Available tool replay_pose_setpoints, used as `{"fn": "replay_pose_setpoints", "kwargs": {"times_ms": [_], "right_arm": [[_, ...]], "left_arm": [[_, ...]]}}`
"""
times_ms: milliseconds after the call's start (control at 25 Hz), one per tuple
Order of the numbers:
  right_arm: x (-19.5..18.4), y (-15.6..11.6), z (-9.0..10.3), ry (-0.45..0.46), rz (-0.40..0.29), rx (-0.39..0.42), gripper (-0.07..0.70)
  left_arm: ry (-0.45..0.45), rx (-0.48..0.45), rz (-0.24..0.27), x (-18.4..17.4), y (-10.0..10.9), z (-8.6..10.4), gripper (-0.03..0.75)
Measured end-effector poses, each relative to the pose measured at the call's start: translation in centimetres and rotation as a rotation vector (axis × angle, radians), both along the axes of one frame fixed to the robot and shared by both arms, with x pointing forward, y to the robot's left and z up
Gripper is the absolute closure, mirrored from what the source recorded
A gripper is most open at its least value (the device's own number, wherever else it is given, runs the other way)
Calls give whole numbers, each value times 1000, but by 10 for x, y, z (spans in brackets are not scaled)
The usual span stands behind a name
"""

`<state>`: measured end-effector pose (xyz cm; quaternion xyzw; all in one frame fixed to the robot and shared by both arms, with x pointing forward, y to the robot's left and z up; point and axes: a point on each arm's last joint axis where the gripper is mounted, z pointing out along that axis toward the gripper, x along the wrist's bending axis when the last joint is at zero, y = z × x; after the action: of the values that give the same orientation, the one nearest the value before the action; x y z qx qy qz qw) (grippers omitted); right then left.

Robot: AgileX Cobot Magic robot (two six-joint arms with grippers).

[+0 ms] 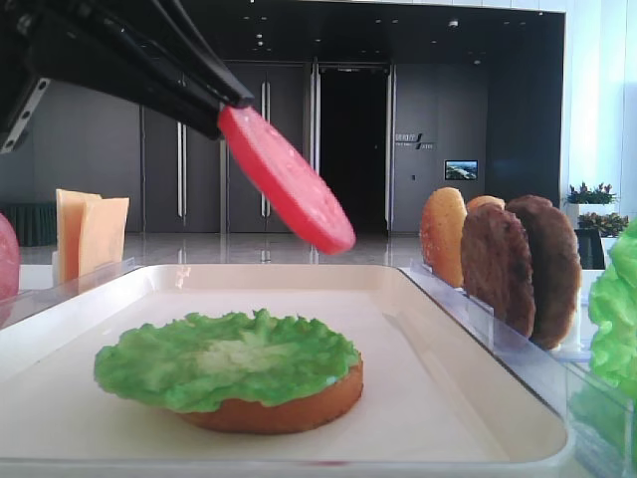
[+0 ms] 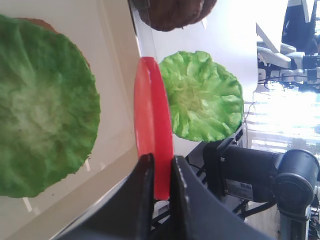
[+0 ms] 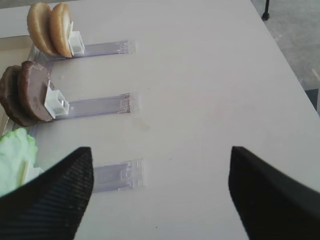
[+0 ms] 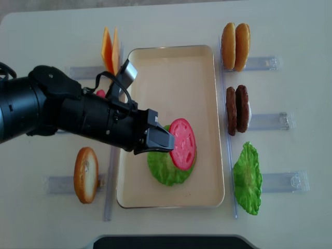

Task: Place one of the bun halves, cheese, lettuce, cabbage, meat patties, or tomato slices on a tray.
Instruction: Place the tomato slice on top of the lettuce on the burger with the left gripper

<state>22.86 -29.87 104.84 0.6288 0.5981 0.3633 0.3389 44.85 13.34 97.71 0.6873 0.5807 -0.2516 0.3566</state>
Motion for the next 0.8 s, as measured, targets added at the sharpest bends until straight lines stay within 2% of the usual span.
{"fn": "replay_pose_setpoints", "kwargs": {"times_ms": [320,800], "right_arm": [[0,0,0,0,0,0,100],[0,0,0,0,0,0,100]], "left_arm": [[-38,28,72,7,2,-2,662],[50,55,74,12,-1,-25,662]]}}
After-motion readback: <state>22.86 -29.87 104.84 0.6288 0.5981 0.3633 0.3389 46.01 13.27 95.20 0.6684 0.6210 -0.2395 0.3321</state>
